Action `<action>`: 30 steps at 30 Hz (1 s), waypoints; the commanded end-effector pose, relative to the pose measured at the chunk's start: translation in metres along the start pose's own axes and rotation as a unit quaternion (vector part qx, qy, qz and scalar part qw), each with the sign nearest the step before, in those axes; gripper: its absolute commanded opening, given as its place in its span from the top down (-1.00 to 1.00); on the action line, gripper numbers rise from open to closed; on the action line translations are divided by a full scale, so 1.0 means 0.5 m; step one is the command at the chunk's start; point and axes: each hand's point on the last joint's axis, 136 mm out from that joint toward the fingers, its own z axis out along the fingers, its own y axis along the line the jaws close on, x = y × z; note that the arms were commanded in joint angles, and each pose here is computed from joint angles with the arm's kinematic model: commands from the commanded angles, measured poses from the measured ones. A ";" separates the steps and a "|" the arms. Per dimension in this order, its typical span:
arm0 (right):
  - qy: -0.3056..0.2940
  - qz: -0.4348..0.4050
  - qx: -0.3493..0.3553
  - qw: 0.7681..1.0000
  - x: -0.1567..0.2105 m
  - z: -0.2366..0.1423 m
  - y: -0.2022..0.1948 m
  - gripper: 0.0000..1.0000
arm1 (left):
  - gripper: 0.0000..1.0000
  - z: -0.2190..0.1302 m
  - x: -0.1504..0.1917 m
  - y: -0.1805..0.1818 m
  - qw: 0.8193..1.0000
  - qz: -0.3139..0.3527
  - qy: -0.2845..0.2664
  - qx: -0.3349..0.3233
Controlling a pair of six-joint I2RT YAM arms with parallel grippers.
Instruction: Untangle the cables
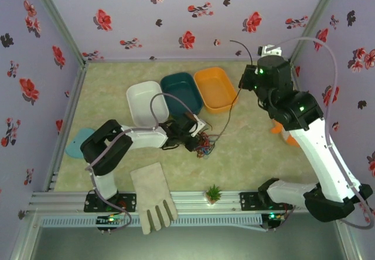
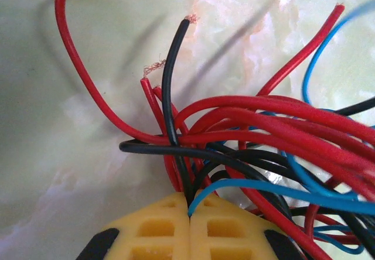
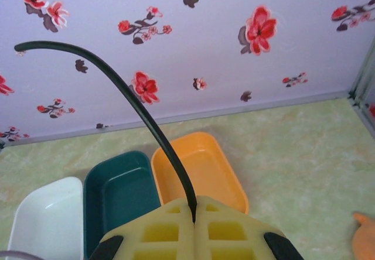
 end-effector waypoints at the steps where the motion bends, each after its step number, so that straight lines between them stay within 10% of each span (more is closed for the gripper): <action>1: -0.009 -0.044 0.030 0.999 -0.039 -0.008 -0.008 1.00 | 1.00 -0.011 0.037 0.020 0.999 -0.009 0.024 -0.020; 18: -0.134 -0.114 0.087 0.980 -0.255 0.085 0.059 1.00 | 1.00 -0.032 0.019 0.021 1.000 -0.008 0.001 -0.025; 30: -0.139 -0.127 0.160 0.969 -0.255 0.266 0.028 1.00 | 0.25 -0.076 -0.027 0.015 0.999 -0.014 -0.041 -0.026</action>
